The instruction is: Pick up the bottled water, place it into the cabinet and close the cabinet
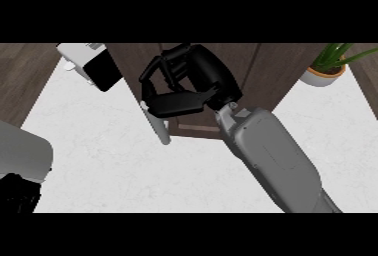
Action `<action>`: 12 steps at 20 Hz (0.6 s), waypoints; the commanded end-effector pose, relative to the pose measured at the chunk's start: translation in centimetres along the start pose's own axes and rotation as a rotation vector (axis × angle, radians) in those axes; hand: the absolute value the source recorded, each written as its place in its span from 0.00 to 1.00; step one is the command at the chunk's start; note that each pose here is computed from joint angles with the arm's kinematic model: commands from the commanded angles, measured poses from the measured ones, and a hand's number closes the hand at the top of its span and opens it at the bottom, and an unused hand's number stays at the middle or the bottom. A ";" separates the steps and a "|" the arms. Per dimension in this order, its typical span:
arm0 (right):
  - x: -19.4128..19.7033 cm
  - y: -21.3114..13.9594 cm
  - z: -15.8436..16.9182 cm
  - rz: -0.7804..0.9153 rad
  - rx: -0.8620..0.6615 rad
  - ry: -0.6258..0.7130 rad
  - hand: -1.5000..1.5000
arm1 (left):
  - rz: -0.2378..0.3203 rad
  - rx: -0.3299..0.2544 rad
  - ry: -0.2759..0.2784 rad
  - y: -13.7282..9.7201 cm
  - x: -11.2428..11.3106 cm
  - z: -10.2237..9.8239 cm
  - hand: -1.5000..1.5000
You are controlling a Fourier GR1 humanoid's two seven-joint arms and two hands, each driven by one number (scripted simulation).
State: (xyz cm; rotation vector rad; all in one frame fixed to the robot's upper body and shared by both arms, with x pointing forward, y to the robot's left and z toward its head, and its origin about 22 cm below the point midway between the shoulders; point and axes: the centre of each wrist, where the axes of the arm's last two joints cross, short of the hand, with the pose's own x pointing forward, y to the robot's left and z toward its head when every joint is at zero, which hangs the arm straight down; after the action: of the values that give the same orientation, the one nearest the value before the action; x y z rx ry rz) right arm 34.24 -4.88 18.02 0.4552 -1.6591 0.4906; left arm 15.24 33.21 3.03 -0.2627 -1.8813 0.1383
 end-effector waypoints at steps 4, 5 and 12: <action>-2.0 -7.0 -1.8 -0.005 -0.105 0.033 1.00 | 0.001 -0.025 -0.011 0.4 0.3 -0.3 1.00; -3.0 -6.4 -2.1 0.016 -0.086 0.052 1.00 | 0.015 -0.028 0.008 -0.3 -0.4 0.1 1.00; -3.2 -9.1 -1.6 0.027 -0.076 0.012 1.00 | -0.013 -0.023 -0.005 0.5 0.5 -1.5 1.00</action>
State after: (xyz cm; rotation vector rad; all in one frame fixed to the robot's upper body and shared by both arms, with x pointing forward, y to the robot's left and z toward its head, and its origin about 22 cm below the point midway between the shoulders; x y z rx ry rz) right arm 37.08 -5.19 16.40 0.6044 -1.7039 0.6222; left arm 15.95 33.35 3.48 -0.2748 -1.8937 0.1084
